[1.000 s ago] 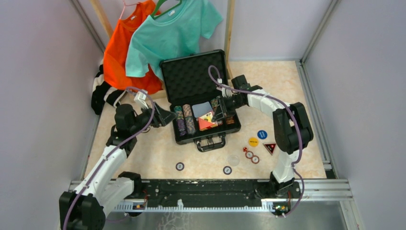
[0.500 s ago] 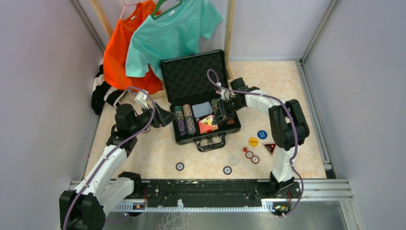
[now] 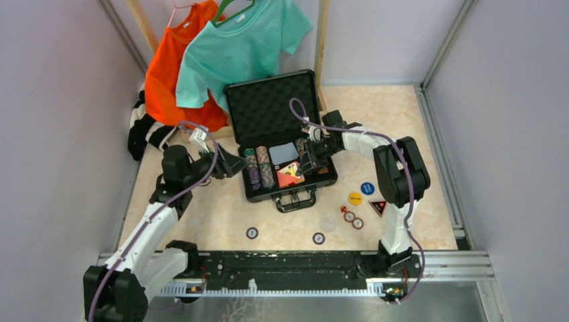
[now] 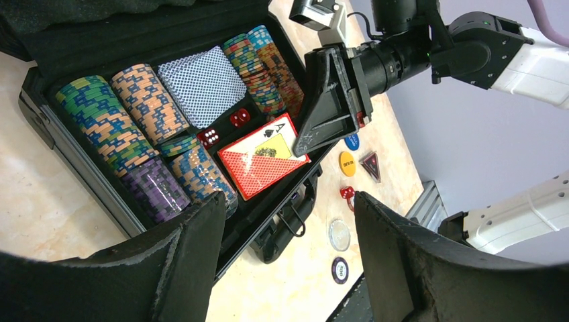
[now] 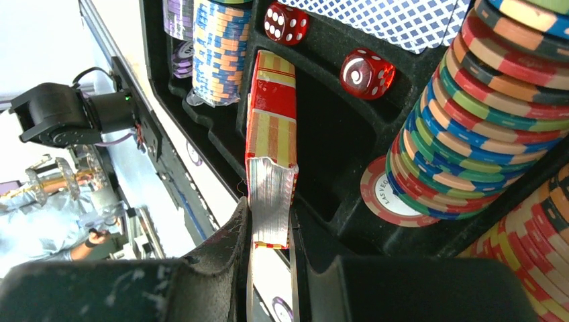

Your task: Pack up texas hold em set

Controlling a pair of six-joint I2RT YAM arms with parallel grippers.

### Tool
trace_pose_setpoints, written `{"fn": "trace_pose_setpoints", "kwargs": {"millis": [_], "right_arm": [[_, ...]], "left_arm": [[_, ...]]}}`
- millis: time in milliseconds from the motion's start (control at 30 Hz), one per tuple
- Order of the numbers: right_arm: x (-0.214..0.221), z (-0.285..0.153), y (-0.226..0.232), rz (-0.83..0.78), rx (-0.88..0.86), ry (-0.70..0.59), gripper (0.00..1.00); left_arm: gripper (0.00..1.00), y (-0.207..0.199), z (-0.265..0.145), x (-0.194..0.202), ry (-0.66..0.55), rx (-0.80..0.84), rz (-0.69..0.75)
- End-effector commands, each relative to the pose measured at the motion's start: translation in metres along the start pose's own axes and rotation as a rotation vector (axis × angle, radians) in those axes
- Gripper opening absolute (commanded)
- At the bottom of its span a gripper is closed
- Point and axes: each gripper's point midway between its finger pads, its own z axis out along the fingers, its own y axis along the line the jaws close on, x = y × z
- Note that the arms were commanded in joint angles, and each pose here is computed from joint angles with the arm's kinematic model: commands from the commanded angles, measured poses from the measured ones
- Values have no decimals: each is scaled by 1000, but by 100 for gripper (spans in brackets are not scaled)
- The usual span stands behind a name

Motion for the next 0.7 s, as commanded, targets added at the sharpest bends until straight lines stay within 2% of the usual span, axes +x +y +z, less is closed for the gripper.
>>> {"fn": "trace_pose_setpoints", "kwargs": {"millis": [0,267,367,467,533,667], "right_arm": [[-3,15,2,-44,-40,-3,0],[-3,30,1,-48,-43,15,0],[-7,26,1,-56,-22,0,12],[-15,18,4,-77,20,-43,33],[-20,13,7,-87,42,-65,42],[-25,3,16,-101,54,-92,46]], "left_arm": [[75,0,-1,-1,-6,11,18],[75,0,-1,-2,-5,6,19],[76,0,-1,-2,-4,6,20],[76,1,-1,-1,-4,4,19],[76,2,-1,-1,-3,3,18],[76,0,-1,-1,-2,9,17]]}}
